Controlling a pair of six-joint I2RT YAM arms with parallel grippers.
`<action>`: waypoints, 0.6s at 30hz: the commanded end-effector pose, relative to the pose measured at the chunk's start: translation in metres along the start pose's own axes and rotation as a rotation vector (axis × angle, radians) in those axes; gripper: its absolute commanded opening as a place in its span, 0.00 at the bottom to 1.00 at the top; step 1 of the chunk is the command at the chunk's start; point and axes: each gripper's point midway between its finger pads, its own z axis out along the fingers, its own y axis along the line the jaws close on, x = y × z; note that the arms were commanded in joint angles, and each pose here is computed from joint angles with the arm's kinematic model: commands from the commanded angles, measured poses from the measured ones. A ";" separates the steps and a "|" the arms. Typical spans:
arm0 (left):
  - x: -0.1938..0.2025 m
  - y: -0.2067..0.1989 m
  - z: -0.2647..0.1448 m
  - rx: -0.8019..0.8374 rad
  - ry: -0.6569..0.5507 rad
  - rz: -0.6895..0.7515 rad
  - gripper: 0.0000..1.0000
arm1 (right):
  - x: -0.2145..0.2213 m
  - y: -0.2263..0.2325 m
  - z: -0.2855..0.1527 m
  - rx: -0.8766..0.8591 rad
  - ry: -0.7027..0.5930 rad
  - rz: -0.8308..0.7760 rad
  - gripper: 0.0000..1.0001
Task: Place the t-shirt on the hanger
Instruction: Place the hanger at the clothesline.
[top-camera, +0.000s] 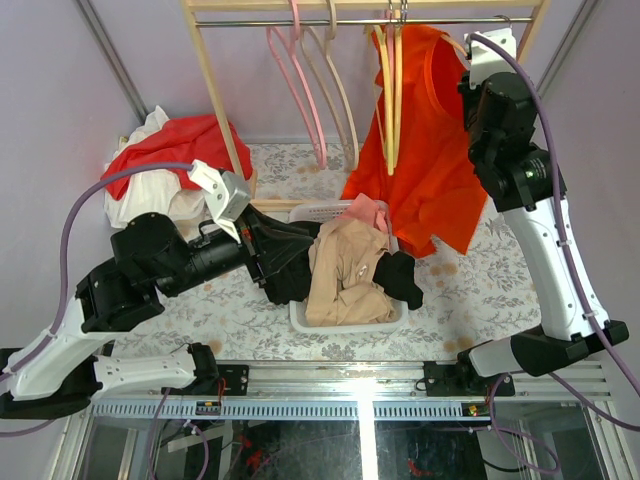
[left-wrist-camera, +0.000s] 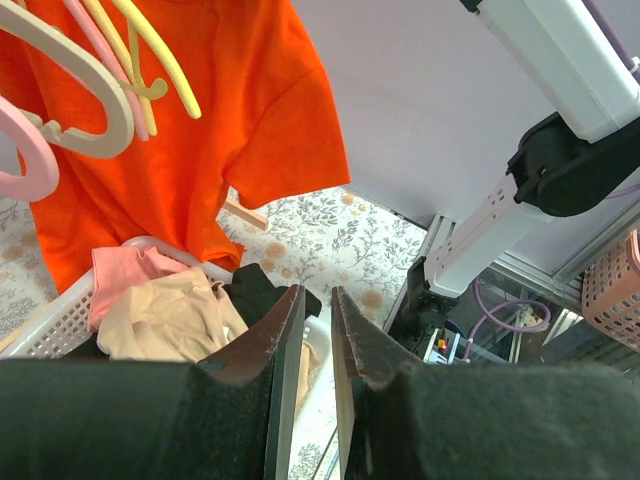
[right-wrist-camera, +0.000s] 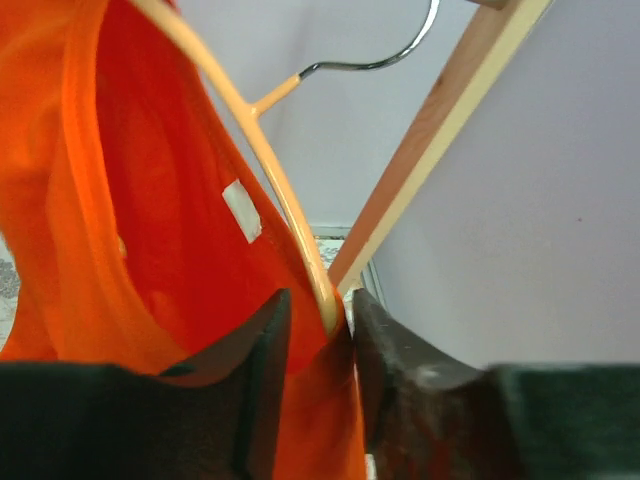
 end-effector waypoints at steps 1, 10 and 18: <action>-0.025 -0.007 -0.003 0.023 -0.077 -0.007 0.16 | -0.020 -0.030 -0.013 0.085 -0.064 0.077 0.45; -0.025 -0.009 -0.003 0.028 -0.074 -0.016 0.15 | -0.030 -0.031 -0.022 0.047 -0.084 0.116 0.58; -0.029 0.014 -0.009 -0.103 -0.091 -0.015 0.15 | -0.011 -0.047 -0.015 0.018 0.001 0.228 0.61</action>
